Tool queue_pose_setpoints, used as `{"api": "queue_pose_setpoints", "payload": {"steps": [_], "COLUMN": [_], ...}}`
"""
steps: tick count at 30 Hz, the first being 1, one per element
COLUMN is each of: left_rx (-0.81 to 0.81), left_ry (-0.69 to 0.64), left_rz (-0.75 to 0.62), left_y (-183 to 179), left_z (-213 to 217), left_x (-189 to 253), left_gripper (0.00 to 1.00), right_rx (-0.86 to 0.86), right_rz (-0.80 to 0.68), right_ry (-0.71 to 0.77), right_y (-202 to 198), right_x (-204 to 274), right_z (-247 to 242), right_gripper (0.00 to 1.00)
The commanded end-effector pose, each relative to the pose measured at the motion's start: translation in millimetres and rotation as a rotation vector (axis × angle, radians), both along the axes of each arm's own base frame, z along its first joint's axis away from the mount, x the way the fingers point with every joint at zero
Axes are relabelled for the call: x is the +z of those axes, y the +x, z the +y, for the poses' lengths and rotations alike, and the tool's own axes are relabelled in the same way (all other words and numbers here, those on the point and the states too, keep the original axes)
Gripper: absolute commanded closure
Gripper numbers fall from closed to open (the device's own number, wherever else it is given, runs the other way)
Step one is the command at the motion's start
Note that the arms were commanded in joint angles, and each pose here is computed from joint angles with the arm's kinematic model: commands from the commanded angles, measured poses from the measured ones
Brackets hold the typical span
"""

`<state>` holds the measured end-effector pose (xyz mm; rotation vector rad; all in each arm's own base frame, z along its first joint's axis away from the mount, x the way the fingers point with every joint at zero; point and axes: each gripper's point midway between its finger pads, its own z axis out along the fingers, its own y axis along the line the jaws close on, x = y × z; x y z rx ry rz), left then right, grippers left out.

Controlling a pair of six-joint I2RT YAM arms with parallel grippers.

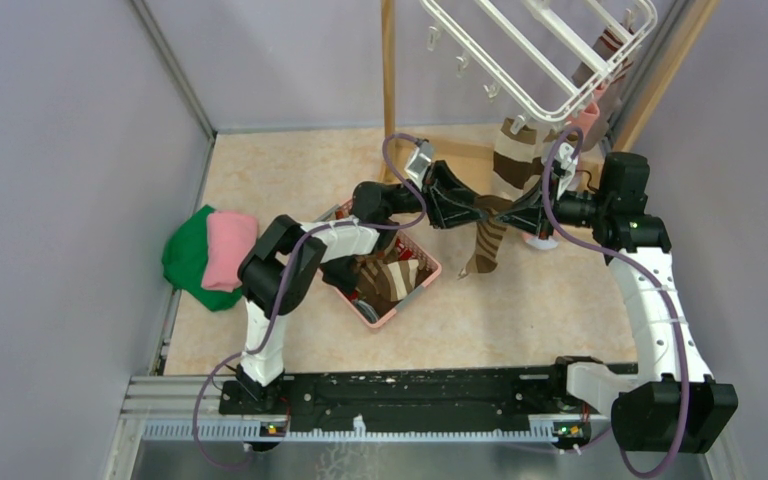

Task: Clip the socks to the hanger
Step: Rotate the hanger at the center of the board.

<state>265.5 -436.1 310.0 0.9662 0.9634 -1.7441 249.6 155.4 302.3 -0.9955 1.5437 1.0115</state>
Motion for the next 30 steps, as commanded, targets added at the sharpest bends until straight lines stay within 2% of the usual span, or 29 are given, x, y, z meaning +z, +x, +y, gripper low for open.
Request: {"api": "queue_pose_setpoints", "payload": {"steps": [1, 8, 10, 12, 17, 19, 24, 30], "left_rx": [-0.021, -0.037, -0.039, -0.031, 0.016, 0.047, 0.110, 0.171], "left_ry": [-0.230, -0.223, -0.222, -0.223, -0.220, -0.219, -0.227, -0.219], "left_rz": [-0.282, -0.287, -0.294, -0.303, -0.323, -0.331, -0.392, -0.439], "left_y": [-35, -39, -41, -43, -42, -42, -52, -63], "left_z": [25, 26, 28, 30, 42, 50, 71, 91], "left_x": [61, 63, 64, 64, 60, 58, 61, 58], "left_gripper": [0.65, 1.00, 1.00, 1.00, 1.00, 1.00, 1.00, 1.00], "right_rx": [0.035, 0.030, 0.028, 0.025, -0.009, -0.032, -0.104, -0.147], "right_rz": [-0.103, -0.102, -0.102, -0.102, -0.140, -0.149, -0.219, -0.273], "right_ry": [0.005, 0.003, 0.002, 0.001, -0.056, -0.094, -0.159, -0.118], "right_y": [-6, -5, -5, -5, -7, -12, -17, -15], "right_x": [24, 23, 23, 23, 30, 35, 69, 118], "right_z": [3, 3, 3, 3, -3, -9, -20, -21], "right_gripper": [1.00, 1.00, 1.00, 0.94, 0.48, 0.37, 0.33, 0.33]}}
